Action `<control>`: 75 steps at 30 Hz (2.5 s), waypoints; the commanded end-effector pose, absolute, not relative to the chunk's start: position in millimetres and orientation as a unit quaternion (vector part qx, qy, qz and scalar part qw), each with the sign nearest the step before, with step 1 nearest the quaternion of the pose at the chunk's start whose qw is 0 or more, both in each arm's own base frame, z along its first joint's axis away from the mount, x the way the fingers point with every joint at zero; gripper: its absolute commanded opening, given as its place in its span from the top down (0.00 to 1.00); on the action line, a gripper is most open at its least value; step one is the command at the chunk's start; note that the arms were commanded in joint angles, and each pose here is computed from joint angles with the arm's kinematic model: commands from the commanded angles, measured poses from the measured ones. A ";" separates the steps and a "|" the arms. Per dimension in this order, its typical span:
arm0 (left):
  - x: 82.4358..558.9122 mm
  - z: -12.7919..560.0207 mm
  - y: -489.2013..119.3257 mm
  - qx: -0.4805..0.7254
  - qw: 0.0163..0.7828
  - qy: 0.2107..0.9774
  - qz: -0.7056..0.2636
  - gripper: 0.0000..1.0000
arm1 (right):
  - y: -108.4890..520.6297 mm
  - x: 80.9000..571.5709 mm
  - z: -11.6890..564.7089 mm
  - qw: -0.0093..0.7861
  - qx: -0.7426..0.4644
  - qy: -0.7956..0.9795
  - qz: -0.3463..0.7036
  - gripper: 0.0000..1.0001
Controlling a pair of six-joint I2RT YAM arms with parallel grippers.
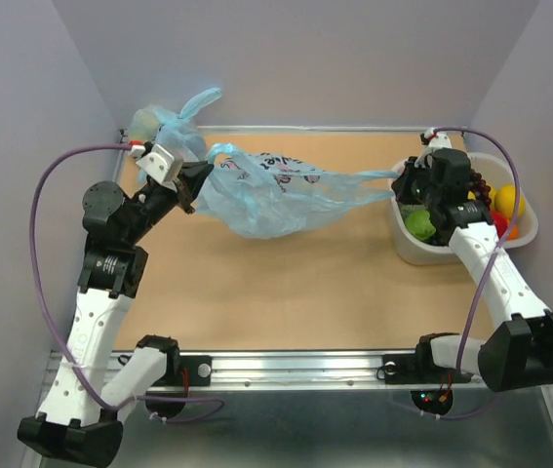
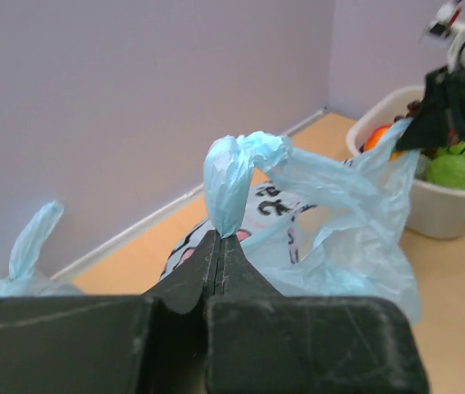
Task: Place the fake fruits into the plastic bag and tie a complex knot
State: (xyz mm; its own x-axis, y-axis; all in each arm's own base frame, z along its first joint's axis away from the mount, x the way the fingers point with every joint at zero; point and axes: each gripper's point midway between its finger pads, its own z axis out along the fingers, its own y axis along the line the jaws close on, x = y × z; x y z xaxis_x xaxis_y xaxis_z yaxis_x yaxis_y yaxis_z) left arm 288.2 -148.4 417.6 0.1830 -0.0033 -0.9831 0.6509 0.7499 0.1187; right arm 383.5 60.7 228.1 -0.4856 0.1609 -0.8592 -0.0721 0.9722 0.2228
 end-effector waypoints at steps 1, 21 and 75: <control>299.7 352.3 -123.5 0.284 0.681 0.647 -0.191 1.00 | 10.8 377.5 232.3 0.530 0.054 0.846 0.002 0.99; 244.3 310.5 -172.3 0.553 0.609 0.510 -0.250 1.00 | 173.1 347.3 374.1 0.575 -0.355 0.686 0.268 0.00; 252.1 294.8 -117.6 0.105 0.617 0.705 -0.335 0.01 | 301.5 376.0 297.4 0.299 -0.007 0.801 0.518 1.00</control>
State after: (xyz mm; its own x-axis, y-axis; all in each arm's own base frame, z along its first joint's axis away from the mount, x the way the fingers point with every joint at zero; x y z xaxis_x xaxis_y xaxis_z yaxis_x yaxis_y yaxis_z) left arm 262.5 -111.8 327.5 -0.0137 -0.0925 -0.9956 0.6090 0.7890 -0.0817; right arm 371.5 290.9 259.8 -0.7659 0.1486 -0.6256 -0.4409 0.5868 0.6792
